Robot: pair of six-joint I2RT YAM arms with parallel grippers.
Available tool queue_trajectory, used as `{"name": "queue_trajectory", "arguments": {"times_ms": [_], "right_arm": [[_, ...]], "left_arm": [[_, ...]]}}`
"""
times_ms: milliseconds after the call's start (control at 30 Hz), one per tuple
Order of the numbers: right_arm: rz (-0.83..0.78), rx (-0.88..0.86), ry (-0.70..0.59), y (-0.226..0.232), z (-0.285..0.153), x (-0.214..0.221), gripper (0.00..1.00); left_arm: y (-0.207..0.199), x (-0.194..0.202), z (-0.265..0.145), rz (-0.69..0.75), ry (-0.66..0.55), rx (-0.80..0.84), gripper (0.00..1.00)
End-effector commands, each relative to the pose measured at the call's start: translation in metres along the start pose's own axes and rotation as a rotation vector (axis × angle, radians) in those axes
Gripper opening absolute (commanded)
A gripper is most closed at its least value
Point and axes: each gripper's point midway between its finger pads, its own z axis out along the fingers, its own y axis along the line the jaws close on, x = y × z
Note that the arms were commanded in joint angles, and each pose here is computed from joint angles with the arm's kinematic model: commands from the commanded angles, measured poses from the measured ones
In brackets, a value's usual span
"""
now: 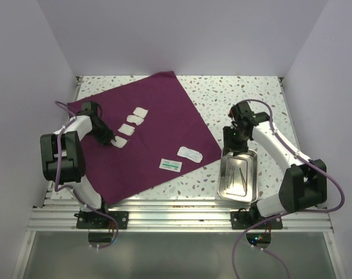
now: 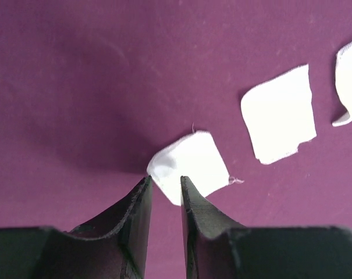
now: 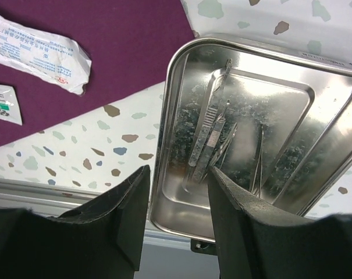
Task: Prepare the surgical pack
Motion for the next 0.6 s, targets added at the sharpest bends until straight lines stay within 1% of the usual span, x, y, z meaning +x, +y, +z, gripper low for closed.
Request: {"name": "queue_trajectory", "arguments": {"times_ms": [0, 233, 400, 567], "right_arm": [[-0.025, -0.038, 0.005, 0.006, 0.003, 0.0, 0.48], [-0.029, -0.046, 0.016, 0.008, 0.007, -0.002, 0.48], [-0.026, -0.054, 0.017, 0.01, 0.008, -0.002, 0.48], [-0.018, -0.058, 0.015, 0.01, 0.009, -0.001, 0.48]], "left_arm": [[-0.018, -0.034, -0.005, 0.033, -0.094, 0.047, 0.29], [-0.014, -0.032, -0.004, 0.028, -0.068, 0.014, 0.31], [-0.008, -0.03, -0.009, 0.029, -0.074, -0.008, 0.36], [-0.005, -0.024, -0.008, 0.042, -0.066, -0.013, 0.38]]}}
